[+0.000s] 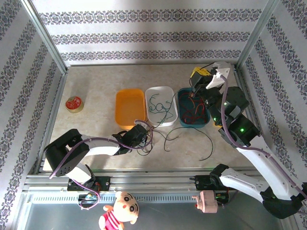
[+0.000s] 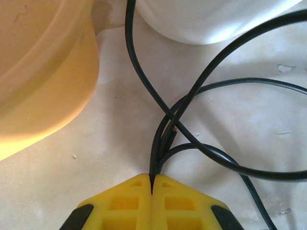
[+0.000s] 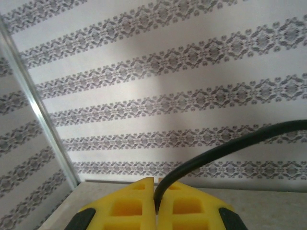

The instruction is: Untangle the cables

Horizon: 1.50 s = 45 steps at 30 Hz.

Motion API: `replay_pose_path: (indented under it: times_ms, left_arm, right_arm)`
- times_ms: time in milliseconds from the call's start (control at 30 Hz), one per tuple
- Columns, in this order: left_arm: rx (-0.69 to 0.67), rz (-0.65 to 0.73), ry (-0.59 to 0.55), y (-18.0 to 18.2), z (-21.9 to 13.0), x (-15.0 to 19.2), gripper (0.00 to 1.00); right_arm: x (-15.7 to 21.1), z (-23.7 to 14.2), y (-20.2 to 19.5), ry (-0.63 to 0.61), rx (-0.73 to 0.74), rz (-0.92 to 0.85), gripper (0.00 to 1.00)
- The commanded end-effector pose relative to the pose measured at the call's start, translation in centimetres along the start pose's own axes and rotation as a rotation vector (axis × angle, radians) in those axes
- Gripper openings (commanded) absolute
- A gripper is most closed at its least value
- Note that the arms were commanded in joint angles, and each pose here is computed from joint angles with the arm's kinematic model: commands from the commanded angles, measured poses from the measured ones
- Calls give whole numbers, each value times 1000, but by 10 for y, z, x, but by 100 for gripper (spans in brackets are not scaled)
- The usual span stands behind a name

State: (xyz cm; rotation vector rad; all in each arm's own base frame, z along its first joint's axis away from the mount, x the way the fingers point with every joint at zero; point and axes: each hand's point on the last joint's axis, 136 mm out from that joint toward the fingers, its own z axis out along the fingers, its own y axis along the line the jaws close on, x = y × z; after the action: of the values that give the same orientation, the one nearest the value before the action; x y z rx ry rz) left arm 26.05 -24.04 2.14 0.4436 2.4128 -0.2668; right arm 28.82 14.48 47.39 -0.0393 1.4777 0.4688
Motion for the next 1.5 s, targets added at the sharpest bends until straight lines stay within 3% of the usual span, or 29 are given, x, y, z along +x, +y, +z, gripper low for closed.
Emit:
replay_pose_path:
  times_ms: [0, 267, 467, 600, 667, 833, 900, 1000, 1100, 1167, 1467]
  left_arm:
    - [-84, 15, 80, 18, -2, 26, 0]
    - [-178, -13, 66, 37, -8, 29, 0]
    - [-77, -22, -19, 22, -15, 14, 0]
    - [-7, -26, -94, 10, -26, -3, 0]
    - [16, -37, -135, 7, -33, -13, 6]
    - [-27, -105, -274, 17, -60, -48, 34]
    - [-127, -188, -353, 39, -80, -63, 52]
    - [-340, -314, -440, 82, -116, -73, 69]
    - [-584, -453, -496, 129, -160, -63, 75]
    - [-671, -487, -523, 146, -180, -57, 77]
    - [-704, -506, -509, 157, -188, -40, 81]
  right_arm:
    - [-37, -4, -9, -98, 57, -48, 0]
    - [-56, 8, -4, -103, 33, -143, 0]
    - [-31, 35, 1, -4, -76, -118, 0]
    - [-20, 46, 25, 47, -213, -111, 0]
    - [-19, 48, 44, 60, -291, -113, 0]
    - [-12, 49, 94, 101, -452, -124, 0]
    - [-3, 53, 110, 131, -507, -88, 0]
    - [21, 64, 132, 196, -577, -18, 0]
    - [52, 80, 153, 266, -633, 51, 0]
    - [73, 94, 161, 305, -645, 96, 0]
    - [210, 155, 160, 550, -569, 227, 0]
